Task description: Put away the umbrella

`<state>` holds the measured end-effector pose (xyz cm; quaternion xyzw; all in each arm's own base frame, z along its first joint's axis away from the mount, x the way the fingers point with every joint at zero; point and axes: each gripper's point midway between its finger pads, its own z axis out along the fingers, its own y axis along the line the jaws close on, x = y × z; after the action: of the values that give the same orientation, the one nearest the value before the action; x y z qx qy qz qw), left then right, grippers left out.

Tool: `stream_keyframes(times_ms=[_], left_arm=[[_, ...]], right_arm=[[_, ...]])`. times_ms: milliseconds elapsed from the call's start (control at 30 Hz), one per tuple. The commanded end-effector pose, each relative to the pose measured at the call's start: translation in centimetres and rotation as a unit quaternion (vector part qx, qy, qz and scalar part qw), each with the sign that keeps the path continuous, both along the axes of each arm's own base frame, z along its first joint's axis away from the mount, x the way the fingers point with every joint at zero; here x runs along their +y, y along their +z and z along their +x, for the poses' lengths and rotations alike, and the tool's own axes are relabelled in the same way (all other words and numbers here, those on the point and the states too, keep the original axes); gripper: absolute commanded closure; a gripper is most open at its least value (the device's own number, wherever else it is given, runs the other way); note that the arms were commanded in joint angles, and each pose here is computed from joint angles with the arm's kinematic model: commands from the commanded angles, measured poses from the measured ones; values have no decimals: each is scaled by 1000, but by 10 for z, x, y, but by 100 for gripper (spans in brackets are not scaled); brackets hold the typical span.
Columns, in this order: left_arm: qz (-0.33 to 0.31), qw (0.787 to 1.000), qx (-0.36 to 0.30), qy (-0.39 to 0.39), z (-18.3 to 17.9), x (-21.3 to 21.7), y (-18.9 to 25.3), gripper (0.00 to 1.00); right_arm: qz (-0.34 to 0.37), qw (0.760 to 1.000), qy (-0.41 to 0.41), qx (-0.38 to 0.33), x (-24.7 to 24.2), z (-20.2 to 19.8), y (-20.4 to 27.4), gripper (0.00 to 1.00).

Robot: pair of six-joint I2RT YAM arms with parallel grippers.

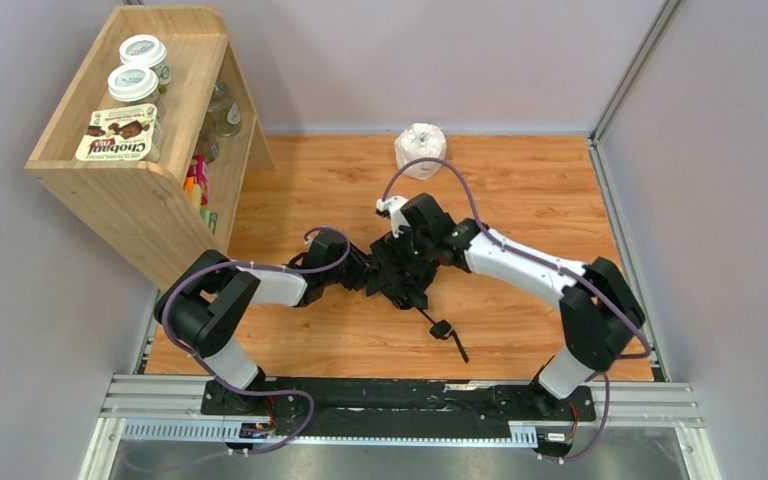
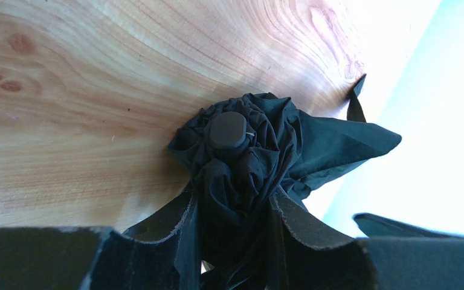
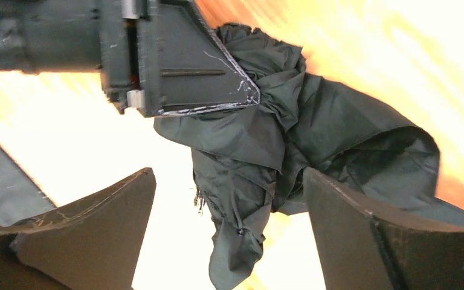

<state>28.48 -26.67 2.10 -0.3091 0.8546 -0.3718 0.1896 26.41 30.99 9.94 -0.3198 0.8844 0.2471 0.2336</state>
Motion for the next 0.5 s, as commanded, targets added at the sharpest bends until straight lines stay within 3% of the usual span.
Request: stream_keyframes(times_ms=[0, 200, 467], left_arm=[[198, 967, 159, -23, -85, 76, -96, 88], [196, 966, 165, -22, -87, 77, -96, 88], [185, 968, 167, -18, -87, 74, -94, 88]], right_arm=[[-83, 972, -19, -218, -8, 20, 14, 4], [-88, 956, 0, -280, 22, 21, 6, 5], [-140, 963, -13, -231, 17, 19, -64, 16]])
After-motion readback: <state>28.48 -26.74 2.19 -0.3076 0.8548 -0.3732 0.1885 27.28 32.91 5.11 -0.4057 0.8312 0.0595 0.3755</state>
